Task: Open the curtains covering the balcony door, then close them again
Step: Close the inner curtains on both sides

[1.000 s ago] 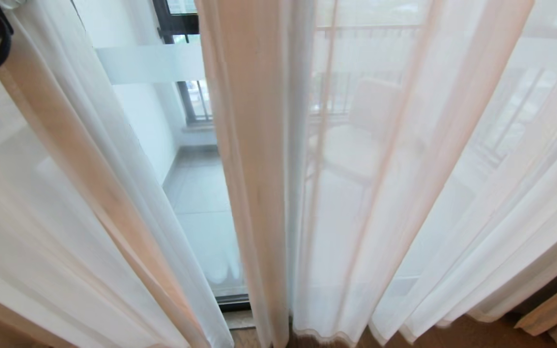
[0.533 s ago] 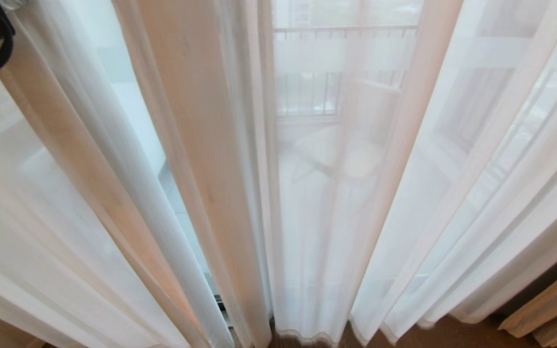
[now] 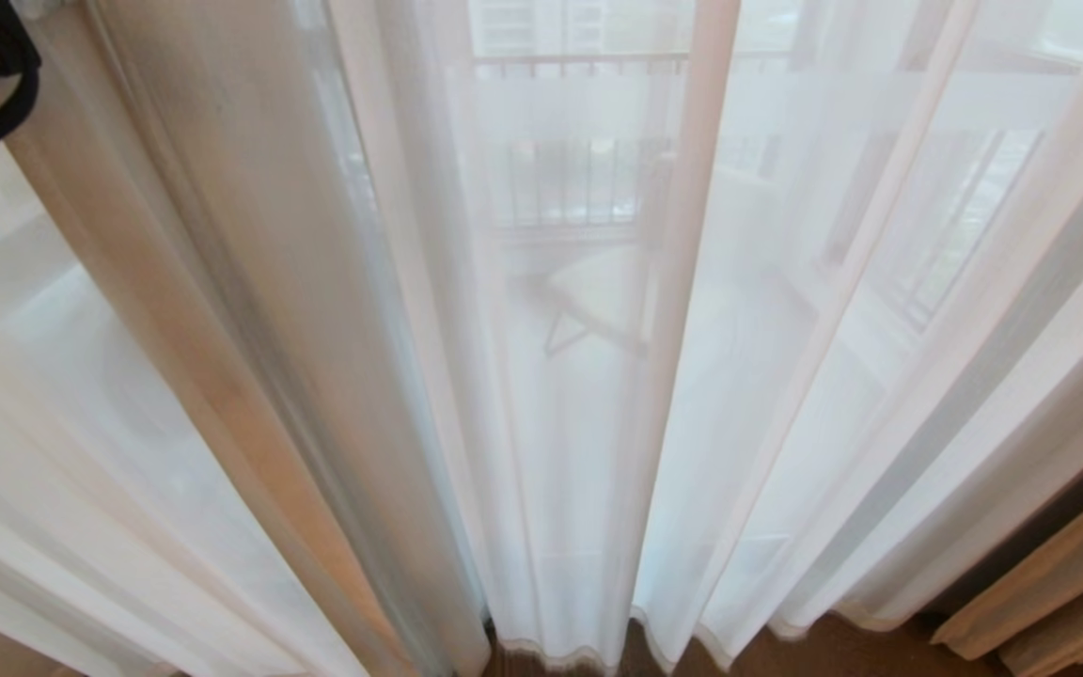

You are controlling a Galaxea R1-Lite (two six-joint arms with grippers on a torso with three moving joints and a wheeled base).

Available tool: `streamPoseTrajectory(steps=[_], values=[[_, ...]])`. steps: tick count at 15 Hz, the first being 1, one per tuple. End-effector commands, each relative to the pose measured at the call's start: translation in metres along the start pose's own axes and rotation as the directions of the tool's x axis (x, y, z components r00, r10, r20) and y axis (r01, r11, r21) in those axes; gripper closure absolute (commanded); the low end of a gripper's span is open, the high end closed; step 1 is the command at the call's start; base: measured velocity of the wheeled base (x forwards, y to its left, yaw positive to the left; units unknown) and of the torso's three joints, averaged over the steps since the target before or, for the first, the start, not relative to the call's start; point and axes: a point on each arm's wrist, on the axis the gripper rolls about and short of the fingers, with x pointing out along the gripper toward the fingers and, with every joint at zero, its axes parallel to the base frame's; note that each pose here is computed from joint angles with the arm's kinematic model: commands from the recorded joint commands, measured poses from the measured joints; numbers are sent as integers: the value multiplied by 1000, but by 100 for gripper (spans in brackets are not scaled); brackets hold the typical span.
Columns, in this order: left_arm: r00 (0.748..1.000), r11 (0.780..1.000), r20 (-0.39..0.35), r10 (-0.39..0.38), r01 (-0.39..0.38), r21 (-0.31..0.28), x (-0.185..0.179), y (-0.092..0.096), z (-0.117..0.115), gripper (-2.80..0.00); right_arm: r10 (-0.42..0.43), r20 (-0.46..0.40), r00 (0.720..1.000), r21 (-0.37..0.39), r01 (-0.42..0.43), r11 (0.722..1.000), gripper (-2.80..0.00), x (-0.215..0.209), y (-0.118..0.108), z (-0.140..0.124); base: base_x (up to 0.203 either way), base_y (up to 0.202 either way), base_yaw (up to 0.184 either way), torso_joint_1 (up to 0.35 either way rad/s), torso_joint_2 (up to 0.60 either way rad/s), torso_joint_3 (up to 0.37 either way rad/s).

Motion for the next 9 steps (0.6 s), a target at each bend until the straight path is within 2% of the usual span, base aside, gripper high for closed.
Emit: streamPoseTrajectory(steps=[1,9], values=[[1000,1000,-1,1,-1,0,2,0,0,0,1,-1,1000,0,-1,1000,0,0,0,0,0,-185,3,0,1,2],[1000,1000,2,-1,1,0,2,0,1,0,1,-1,1000,0,-1,1000,0,0,0,0,0,-184,3,3,2,3]])
